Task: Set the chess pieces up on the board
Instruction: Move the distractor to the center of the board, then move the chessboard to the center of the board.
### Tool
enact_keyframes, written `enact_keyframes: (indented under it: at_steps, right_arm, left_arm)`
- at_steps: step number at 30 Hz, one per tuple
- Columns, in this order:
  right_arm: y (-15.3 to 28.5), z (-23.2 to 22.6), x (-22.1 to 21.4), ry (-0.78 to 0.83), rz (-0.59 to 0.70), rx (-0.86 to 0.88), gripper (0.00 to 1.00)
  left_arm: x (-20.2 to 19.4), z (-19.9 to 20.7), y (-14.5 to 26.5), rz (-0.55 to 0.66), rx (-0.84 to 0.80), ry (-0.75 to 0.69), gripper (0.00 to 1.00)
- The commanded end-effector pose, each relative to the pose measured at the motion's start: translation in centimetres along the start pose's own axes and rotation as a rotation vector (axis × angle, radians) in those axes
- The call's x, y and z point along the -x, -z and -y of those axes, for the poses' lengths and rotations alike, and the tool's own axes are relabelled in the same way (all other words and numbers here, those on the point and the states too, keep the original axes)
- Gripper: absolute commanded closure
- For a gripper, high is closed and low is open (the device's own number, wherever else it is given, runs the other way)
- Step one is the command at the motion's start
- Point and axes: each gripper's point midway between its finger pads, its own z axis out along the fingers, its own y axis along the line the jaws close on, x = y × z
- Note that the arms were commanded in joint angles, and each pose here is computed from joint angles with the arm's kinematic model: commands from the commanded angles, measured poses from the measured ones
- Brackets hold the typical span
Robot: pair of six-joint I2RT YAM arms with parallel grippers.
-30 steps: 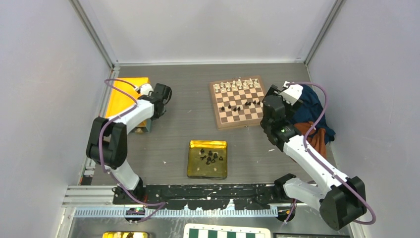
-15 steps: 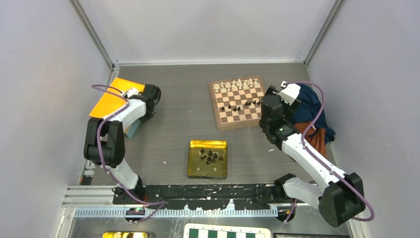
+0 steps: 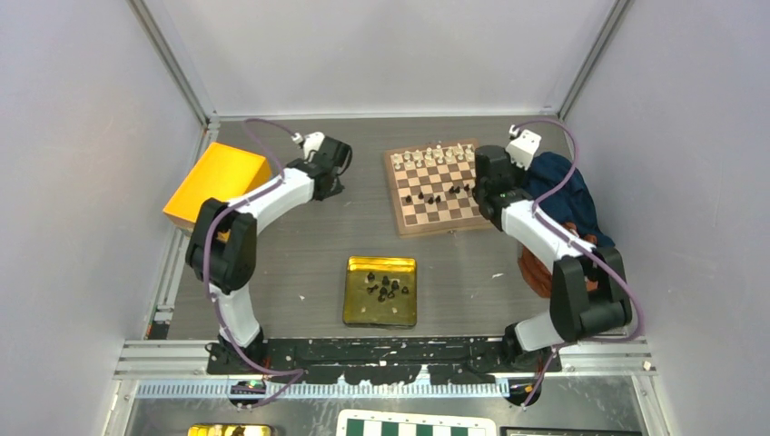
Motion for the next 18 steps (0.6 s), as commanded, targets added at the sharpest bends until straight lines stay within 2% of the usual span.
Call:
enact_keyframes:
  at_steps: [1, 4, 8, 11, 18]
  right_arm:
    - [-2.6, -1.1, 1.5, -0.080, -0.029, 0.000, 0.99]
    - [-4.5, -1.5, 1.0, -0.062, -0.066, -0.019, 0.99]
    - [-7.1, -2.2, -0.1, -0.051, -0.120, -0.029, 0.99]
    - [-8.7, -2.8, -1.7, -0.044, -0.165, -0.029, 0.99]
    - [-11.3, -3.3, -4.4, -0.026, -0.231, -0.040, 0.99]
  left_arm:
    - [0.1, 5.3, 0.2, 0.007, -0.157, -0.074, 0.69]
    - [-0.9, 7.5, -0.1, -0.017, -0.219, -0.088, 0.55]
    - [-1.8, 10.1, -0.3, -0.028, -0.293, -0.096, 0.42]
    - [-2.5, 11.3, -0.5, -0.040, -0.318, -0.113, 0.38]
    - [-3.8, 13.4, -0.8, -0.060, -0.365, -0.139, 0.37]
